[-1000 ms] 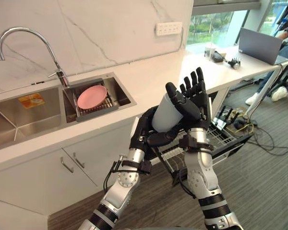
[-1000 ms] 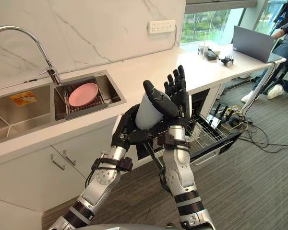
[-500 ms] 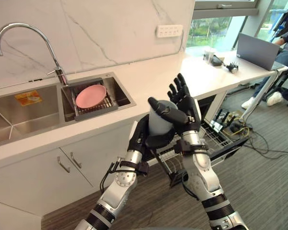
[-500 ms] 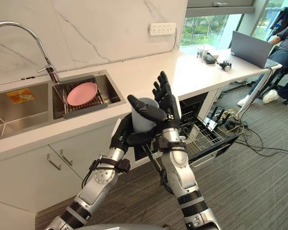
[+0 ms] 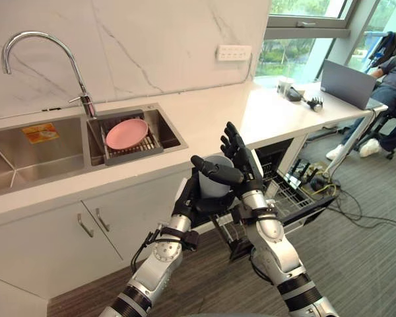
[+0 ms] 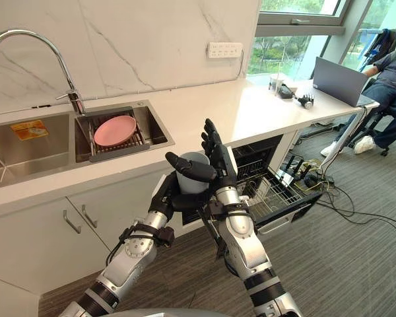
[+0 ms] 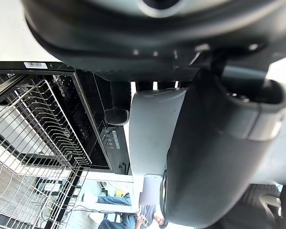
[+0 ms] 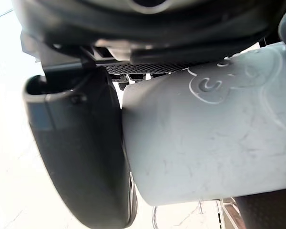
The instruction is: Walk over to the sink, pick up the cup, carry it to the dishwasher, place the cup inside the dishwasher, then close the dishwasher door
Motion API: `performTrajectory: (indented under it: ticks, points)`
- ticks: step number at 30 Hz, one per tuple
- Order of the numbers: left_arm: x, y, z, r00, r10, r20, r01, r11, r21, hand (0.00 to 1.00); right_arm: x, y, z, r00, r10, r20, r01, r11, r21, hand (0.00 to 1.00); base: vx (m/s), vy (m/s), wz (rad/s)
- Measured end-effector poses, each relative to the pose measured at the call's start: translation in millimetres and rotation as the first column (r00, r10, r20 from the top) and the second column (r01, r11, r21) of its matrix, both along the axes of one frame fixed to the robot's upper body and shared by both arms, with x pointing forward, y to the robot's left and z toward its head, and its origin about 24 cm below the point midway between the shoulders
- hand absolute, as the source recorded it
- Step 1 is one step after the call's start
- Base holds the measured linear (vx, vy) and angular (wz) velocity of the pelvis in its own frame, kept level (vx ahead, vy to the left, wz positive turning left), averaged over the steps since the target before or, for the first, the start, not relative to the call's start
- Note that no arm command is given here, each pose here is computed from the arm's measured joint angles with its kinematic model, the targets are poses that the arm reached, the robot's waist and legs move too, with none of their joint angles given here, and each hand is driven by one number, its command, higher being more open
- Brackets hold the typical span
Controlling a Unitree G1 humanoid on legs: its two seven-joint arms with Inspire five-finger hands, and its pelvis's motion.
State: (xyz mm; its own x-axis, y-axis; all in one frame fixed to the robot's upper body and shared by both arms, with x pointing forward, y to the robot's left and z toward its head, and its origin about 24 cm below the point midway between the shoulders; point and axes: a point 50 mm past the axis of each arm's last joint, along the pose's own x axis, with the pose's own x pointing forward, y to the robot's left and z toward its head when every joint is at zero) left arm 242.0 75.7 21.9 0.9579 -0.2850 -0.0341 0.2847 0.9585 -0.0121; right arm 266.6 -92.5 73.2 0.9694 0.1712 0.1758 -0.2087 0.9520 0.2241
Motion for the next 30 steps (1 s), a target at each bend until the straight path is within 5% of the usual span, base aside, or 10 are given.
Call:
performTrajectory:
  ticks: [26,30]
  points:
    - [2.9,6.8,6.3,0.978,0.004,0.208,-0.073,0.943,0.324,0.00,-6.5,-10.2,-8.0,0.999,-0.034,0.011,0.034,0.999,-0.030,1.00,0.00,0.000,-0.01]
    - [-0.2,26.3,-6.7,0.977,0.034,0.210,-0.116,0.913,0.392,0.00,-29.0,-38.3,-31.1,0.998,-0.047,0.036,0.049,0.997,-0.054,1.00,-0.02,0.001,-0.10]
